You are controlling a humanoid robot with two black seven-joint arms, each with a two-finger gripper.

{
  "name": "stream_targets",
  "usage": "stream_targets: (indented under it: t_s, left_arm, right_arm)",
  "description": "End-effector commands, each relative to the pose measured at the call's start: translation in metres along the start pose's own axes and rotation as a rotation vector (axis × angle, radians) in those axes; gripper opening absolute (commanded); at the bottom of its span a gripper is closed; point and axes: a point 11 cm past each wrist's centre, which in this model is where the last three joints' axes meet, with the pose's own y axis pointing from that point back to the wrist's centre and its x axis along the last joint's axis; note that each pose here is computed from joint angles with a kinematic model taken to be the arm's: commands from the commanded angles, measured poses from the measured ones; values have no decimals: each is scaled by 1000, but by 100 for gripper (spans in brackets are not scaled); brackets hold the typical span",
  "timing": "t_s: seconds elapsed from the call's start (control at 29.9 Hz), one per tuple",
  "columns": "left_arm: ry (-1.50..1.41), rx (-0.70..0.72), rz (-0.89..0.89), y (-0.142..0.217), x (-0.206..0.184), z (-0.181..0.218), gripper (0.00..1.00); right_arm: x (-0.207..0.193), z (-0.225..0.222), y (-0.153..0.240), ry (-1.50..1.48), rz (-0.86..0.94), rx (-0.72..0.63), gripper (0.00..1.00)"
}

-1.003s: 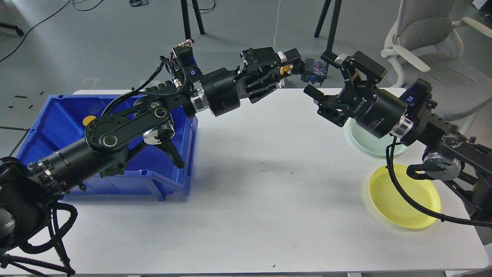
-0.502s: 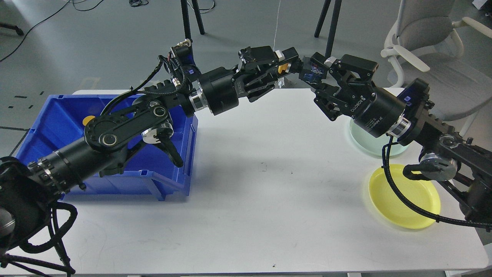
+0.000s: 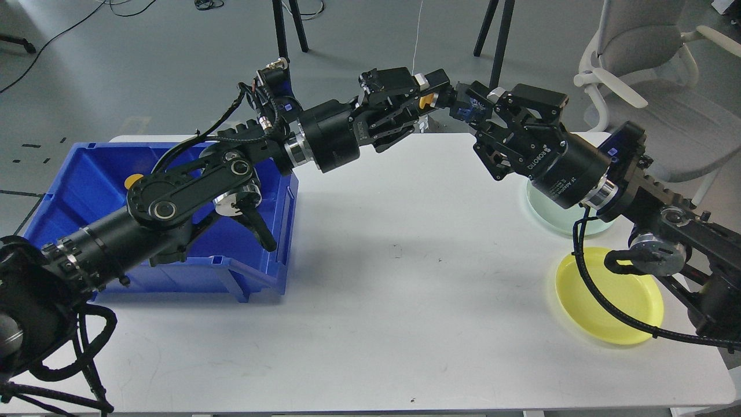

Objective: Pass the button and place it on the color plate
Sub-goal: 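Grasp the yellow button with the right gripper, release the left gripper, then carry the yellow button with the right gripper over the yellow plate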

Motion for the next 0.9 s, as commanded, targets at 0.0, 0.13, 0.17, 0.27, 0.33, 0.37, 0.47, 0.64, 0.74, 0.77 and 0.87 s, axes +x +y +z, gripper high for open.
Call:
stream_targets:
  t_s: [0.0, 0.13, 0.17, 0.27, 0.33, 0.37, 0.47, 0.64, 0.74, 0.77, 0.87]
  left_arm:
    - [-1, 2, -2, -1, -1, 0, 18]
    - [-3, -1, 8, -1, 0, -1, 46]
    - [-3, -1, 8, -1, 0, -1, 50]
    - [1, -5, 3, -3, -3, -1, 58]
    - [1, -4, 4, -4, -3, -1, 60]
    - [1, -4, 5, -3, -2, -1, 62]
    - [1, -4, 3, -3, -2, -1, 66]
    - [9, -10, 8, -4, -2, 0, 72]
    - [22, -16, 15, -3, -1, 1, 76]
    - [23, -18, 16, -4, -1, 1, 77]
    - [24, -18, 18, -3, -1, 1, 78]
  right_arm:
    - [-1, 1, -1, -6, 0, 7, 15]
    - [-1, 1, -2, -9, 2, 9, 15]
    - [-1, 1, -2, -9, 2, 11, 15]
    - [0, 2, -1, -9, 5, 8, 15]
    - [-1, 4, 0, -13, 7, 5, 15]
    - [-1, 4, 0, -14, 8, 4, 15]
    - [0, 4, 1, -14, 9, 6, 15]
    - [1, 8, 6, -23, 26, 2, 15]
    - [6, 12, 18, -32, 60, -4, 15]
    - [7, 14, 23, -35, 71, -7, 15]
    - [13, 19, 39, -40, 112, -20, 15]
